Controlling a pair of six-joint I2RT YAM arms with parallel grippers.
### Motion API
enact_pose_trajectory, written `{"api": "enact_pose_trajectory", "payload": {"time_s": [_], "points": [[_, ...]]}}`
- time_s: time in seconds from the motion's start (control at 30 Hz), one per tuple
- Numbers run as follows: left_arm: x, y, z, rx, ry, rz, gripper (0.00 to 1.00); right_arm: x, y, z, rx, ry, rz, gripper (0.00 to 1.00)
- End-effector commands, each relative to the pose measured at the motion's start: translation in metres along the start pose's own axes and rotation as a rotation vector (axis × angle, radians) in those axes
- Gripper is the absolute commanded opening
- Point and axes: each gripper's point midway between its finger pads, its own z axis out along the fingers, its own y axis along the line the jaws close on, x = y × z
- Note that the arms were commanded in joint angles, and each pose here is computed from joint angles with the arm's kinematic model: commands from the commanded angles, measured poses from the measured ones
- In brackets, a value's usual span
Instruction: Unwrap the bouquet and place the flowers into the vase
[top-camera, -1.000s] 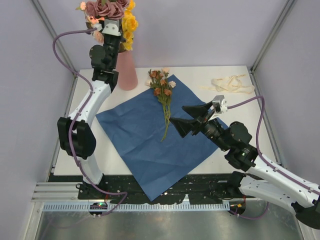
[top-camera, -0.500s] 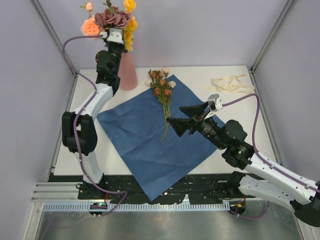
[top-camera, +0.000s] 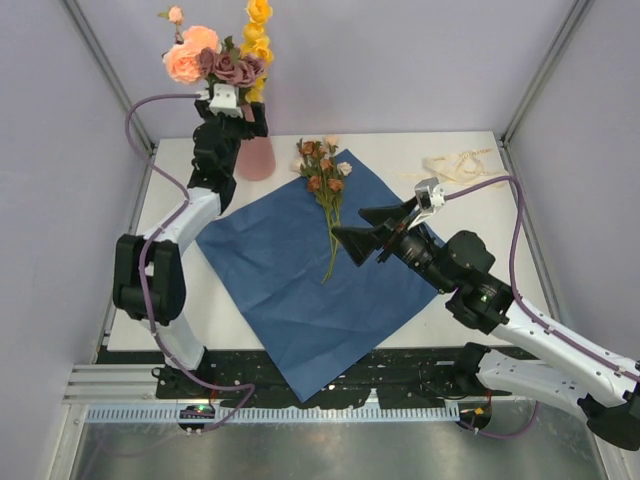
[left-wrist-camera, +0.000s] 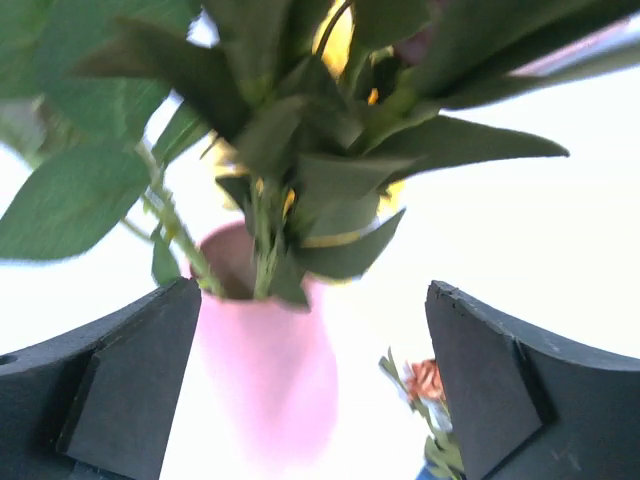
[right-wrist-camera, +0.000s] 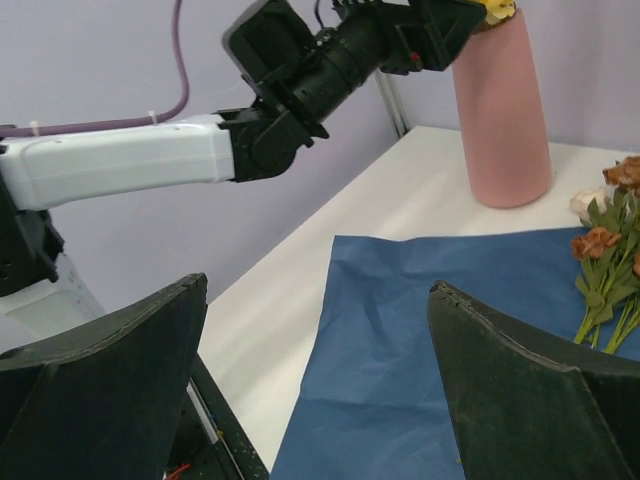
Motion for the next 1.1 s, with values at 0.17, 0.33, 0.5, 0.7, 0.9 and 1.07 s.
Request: {"api": "enact_pose_trajectory", "payload": {"time_s": [0.17,0.33,0.5,0.7,0.9,1.07], "points": [[-0.024,0.002,-0.061,0.004,0.070,-0.084,1.00,-0.003,-0.006,-0.006,0.072,0.007,0.121,0.95],[0.013,-0.006,-0.092,0.038,0.181,-0.127,1.00,0.004,-0.010,-0.008,0.090,0.017,0.152,0.95],[0.045,-0.025,-0.130,0.117,0.340,-0.201,1.00,0.023,-0.031,0.003,0.200,0.062,0.163,0.96],[0.050,-0.050,-0.182,0.246,0.526,-0.281,1.00,0.043,-0.077,0.017,0.373,0.134,0.026,0.91],[0.031,-0.068,-0.247,0.346,0.572,-0.367,1.00,0.068,-0.131,0.030,0.475,0.201,0.014,0.76],[0.009,-0.078,-0.302,0.436,0.605,-0.392,1.00,0.112,-0.184,0.040,0.552,0.321,0.060,0.68]]}}
